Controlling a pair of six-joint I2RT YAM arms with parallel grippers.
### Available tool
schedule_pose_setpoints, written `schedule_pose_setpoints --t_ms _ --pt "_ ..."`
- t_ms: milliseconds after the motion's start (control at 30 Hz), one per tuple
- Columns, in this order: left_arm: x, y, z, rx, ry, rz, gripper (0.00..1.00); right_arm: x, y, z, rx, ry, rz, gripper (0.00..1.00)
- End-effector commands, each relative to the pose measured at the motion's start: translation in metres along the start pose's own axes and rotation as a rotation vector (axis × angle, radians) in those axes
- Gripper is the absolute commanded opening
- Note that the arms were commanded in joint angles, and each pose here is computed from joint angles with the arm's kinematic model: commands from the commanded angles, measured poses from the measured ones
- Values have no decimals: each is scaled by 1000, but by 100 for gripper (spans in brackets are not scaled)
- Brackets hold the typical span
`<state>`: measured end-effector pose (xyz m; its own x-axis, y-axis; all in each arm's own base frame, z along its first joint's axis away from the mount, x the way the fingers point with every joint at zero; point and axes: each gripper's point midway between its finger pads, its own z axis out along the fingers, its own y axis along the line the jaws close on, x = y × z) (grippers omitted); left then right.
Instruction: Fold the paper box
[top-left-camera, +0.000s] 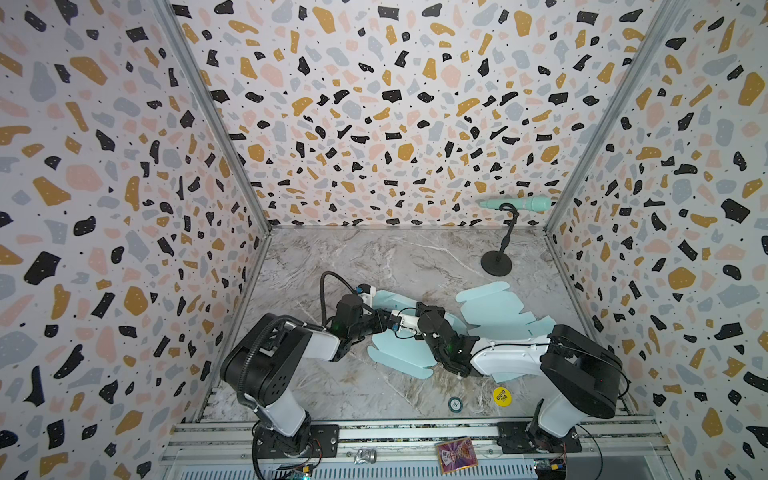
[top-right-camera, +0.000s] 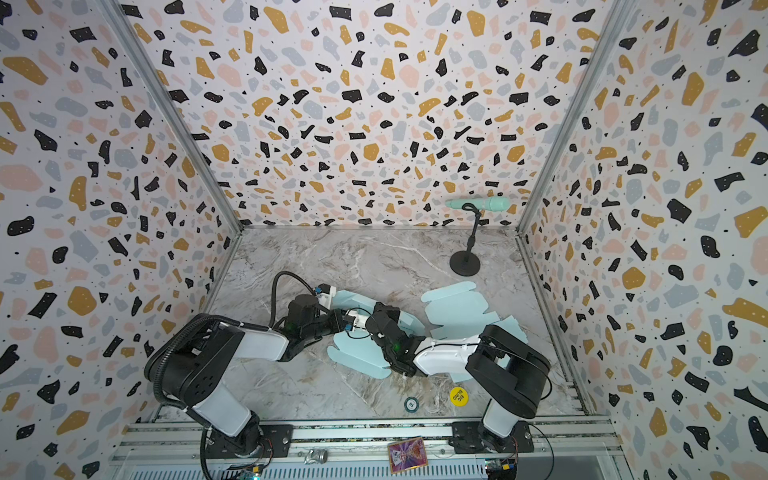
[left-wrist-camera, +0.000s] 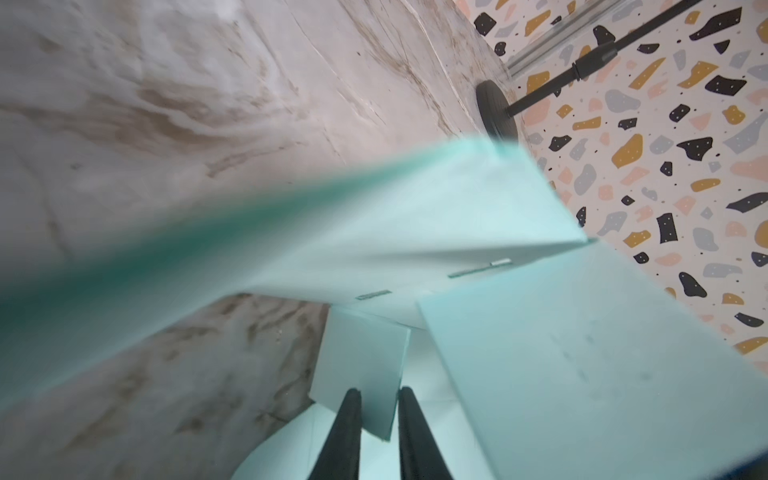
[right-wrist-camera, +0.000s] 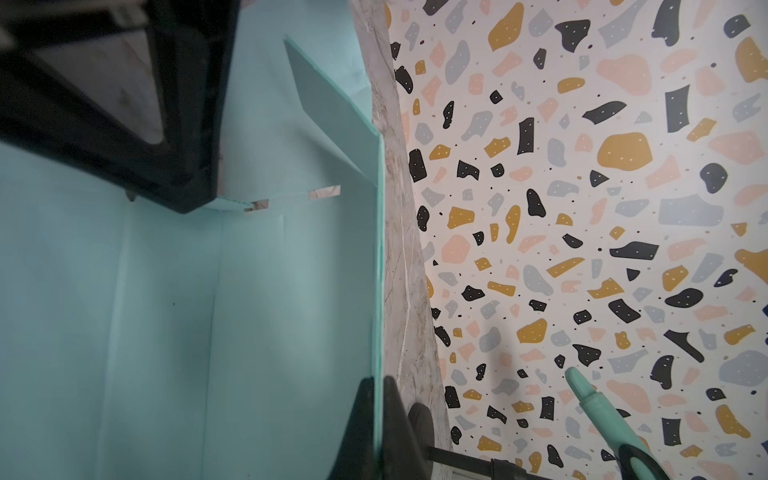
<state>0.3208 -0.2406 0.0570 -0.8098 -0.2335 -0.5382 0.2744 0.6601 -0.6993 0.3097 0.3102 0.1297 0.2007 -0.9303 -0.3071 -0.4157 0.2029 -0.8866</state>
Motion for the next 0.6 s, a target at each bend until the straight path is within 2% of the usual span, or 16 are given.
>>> schedule_pose_setpoints --t_ms 0,100,200,267,400,567 --pt "-6 -19 0 63 -32 21 18 -7 -1 0 -9 -26 34 0" --pt "-5 -24 -4 81 -33 29 19 -5 1 0 -6 -24 21 0" --pt "-6 -23 -14 82 -36 45 27 1 1 1 9 -17 1 0" --pt "-14 -15 -25 62 -65 33 28 6 -1 0 17 -27 -11 0" --pt "-45 -8 -53 72 -157 1 26 6 -6 -3 32 -60 -26 0" --pt "-90 -5 -76 2 -255 39 25 4 -6 -4 31 -77 -66 0"
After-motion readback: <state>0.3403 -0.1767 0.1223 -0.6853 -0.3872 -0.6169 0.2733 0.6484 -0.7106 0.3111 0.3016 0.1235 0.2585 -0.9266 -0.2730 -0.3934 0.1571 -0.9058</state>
